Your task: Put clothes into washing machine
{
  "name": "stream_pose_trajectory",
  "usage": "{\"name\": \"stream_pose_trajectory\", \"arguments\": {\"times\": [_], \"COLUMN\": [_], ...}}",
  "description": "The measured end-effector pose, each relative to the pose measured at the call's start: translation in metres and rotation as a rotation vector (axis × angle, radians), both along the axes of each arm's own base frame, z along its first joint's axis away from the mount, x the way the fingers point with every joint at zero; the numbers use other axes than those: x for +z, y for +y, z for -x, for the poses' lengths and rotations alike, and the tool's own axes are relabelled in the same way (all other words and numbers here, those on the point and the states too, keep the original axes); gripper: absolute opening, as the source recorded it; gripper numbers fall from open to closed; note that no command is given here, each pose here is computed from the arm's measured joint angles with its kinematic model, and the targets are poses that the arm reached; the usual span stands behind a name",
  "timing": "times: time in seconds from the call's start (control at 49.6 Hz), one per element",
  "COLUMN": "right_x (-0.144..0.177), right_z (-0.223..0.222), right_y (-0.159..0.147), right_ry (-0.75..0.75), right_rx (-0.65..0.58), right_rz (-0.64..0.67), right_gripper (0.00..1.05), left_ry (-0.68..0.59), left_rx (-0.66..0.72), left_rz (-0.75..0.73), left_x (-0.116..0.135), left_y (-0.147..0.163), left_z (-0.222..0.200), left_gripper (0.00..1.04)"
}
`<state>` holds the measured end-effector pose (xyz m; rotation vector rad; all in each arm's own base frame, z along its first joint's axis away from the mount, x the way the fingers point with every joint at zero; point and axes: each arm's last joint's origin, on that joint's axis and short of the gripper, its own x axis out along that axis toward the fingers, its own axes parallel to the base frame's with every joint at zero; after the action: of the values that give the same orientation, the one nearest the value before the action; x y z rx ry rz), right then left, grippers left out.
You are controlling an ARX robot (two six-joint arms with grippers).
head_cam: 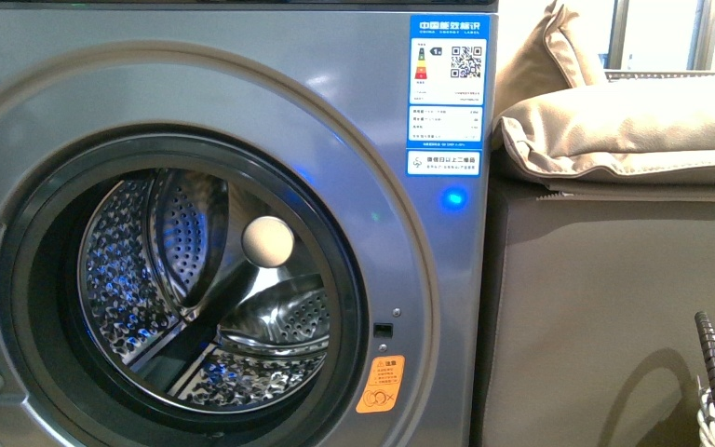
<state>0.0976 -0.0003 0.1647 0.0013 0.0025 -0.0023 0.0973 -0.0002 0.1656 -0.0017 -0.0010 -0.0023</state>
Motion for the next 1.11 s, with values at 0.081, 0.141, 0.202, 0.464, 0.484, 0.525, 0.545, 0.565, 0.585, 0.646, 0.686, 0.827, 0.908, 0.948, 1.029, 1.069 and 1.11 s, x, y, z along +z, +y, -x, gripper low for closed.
{"name": "stream_pose_trajectory", "arguments": {"times": [0.081, 0.141, 0.202, 0.464, 0.484, 0.525, 0.545, 0.565, 0.585, 0.646, 0.686, 0.827, 0.908, 0.948, 1.029, 1.069, 1.11], "right_x": [0.000, 0.000, 0.000, 0.005, 0.007, 0.012, 0.014, 0.016, 0.017, 0.021, 0.023, 0.028, 0.034, 0.039, 0.048, 0.053, 0.059], "right_z": [0.000, 0.000, 0.000, -0.001, -0.002, -0.002, -0.002, -0.002, -0.002, -0.002, -0.003, -0.011, -0.016, -0.019, -0.026, -0.030, -0.035], "right_y": [0.000, 0.000, 0.000, -0.001, -0.002, -0.006, -0.008, -0.010, -0.012, -0.018, -0.021, -0.028, -0.030, -0.031, -0.033, -0.035, -0.039], "right_ry": [0.000, 0.000, 0.000, -0.044, -0.066, -0.099, -0.111, -0.121, -0.129, -0.147, -0.161, -0.182, -0.185, -0.191, -0.201, -0.205, -0.208], "right_rx": [0.000, 0.000, 0.000, 0.131, 0.182, 0.270, 0.304, 0.330, 0.351, 0.394, 0.402, 0.400, 0.410, 0.415, 0.421, 0.419, 0.408], "right_rz": [0.000, 0.000, 0.000, -0.041, -0.048, -0.062, -0.069, -0.068, -0.067, -0.059, -0.052, -0.056, -0.066, -0.062, -0.059, -0.059, -0.064], "right_gripper": [0.97, 0.97, 0.97, 0.97, 0.97, 0.97, 0.97, 0.97, 0.97, 0.97, 0.97, 0.97, 0.97, 0.97, 0.97, 0.97, 0.97], "left_ry": [0.000, 0.000, 0.000, 0.000, 0.000, 0.000, 0.000, 0.000, 0.000, 0.000, 0.000, 0.000, 0.000, 0.000, 0.000, 0.000, 0.000], "left_rx": [0.000, 0.000, 0.000, 0.000, 0.000, -0.001, 0.000, 0.000, 0.002, 0.001, 0.000, 0.000, 0.000, 0.000, 0.000, 0.000, 0.000], "left_rz": [0.000, 0.000, 0.000, 0.000, 0.000, 0.000, 0.000, 0.000, 0.000, 0.000, 0.000, 0.000, 0.000, 0.000, 0.000, 0.000, 0.000], "left_x": [0.000, 0.000, 0.000, 0.000, 0.000, 0.000, 0.000, 0.000, 0.000, 0.000, 0.000, 0.000, 0.000, 0.000, 0.000, 0.000, 0.000], "left_y": [0.000, 0.000, 0.000, 0.000, 0.000, 0.000, 0.000, 0.000, 0.000, 0.000, 0.000, 0.000, 0.000, 0.000, 0.000, 0.000, 0.000], "left_z": [0.000, 0.000, 0.000, 0.000, 0.000, 0.000, 0.000, 0.000, 0.000, 0.000, 0.000, 0.000, 0.000, 0.000, 0.000, 0.000, 0.000], "left_gripper": [0.98, 0.98, 0.98, 0.98, 0.98, 0.98, 0.98, 0.98, 0.98, 0.98, 0.98, 0.98, 0.98, 0.98, 0.98, 0.98, 0.98]}}
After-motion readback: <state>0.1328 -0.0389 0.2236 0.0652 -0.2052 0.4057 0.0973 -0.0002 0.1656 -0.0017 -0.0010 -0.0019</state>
